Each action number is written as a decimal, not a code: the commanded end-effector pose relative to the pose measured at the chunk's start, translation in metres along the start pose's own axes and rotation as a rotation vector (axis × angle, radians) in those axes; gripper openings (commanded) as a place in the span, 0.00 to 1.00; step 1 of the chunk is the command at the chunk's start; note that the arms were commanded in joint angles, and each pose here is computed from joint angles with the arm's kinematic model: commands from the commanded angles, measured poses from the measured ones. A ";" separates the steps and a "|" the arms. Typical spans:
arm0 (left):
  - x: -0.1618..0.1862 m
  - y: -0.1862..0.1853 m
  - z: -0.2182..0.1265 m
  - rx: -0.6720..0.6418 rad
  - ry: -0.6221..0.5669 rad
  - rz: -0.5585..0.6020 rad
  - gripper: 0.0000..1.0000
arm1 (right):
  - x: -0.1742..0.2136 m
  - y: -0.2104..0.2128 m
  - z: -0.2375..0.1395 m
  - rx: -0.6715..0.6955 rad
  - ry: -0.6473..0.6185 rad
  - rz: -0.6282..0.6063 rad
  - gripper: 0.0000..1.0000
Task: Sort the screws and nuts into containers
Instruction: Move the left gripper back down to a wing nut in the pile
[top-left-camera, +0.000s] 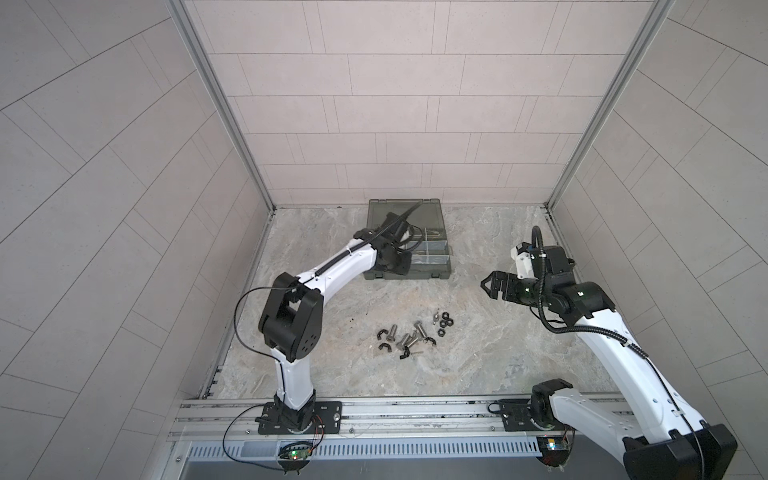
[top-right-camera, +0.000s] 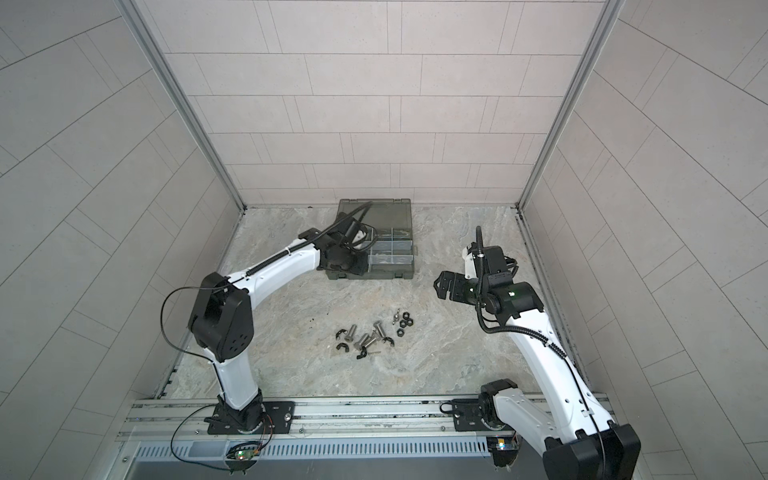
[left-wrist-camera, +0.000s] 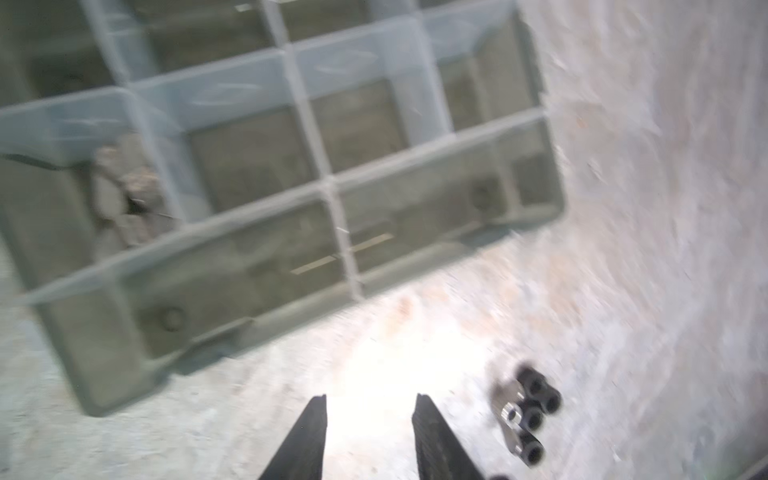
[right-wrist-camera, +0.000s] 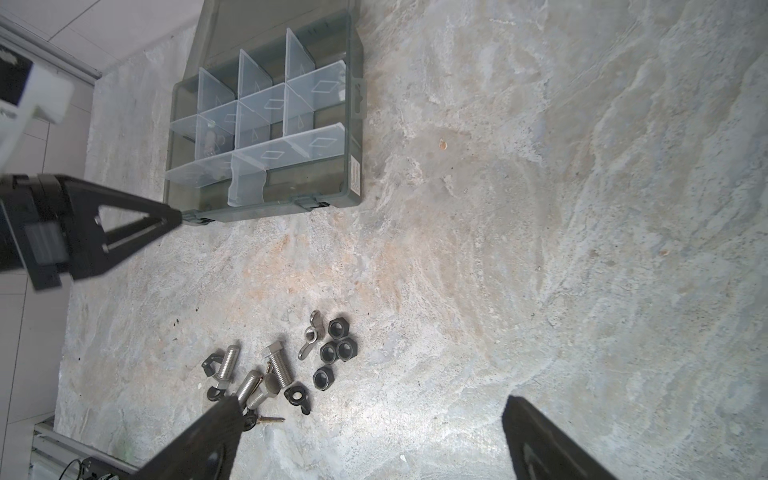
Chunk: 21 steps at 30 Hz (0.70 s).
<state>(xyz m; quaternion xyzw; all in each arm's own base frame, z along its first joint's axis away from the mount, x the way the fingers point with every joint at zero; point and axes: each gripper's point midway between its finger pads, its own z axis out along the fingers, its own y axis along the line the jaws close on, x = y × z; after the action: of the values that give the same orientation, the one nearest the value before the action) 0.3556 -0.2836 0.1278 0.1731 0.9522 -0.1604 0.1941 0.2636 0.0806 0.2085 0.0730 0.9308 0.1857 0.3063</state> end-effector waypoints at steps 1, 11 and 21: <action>0.026 -0.029 0.009 0.044 0.016 0.046 0.42 | 0.010 -0.008 -0.012 0.031 -0.006 0.007 0.99; 0.084 -0.067 0.039 0.040 0.095 0.134 0.42 | 0.033 -0.016 -0.032 0.039 -0.020 0.008 0.99; 0.098 -0.086 0.057 0.028 0.118 0.175 0.42 | 0.040 -0.017 -0.038 0.030 -0.025 0.010 0.99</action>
<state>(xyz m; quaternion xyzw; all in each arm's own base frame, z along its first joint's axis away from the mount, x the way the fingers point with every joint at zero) 0.2531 -0.3528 0.0646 0.2702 0.9383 -0.1569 0.1484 0.2148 0.0677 0.2118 0.0759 0.9266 0.1785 0.3222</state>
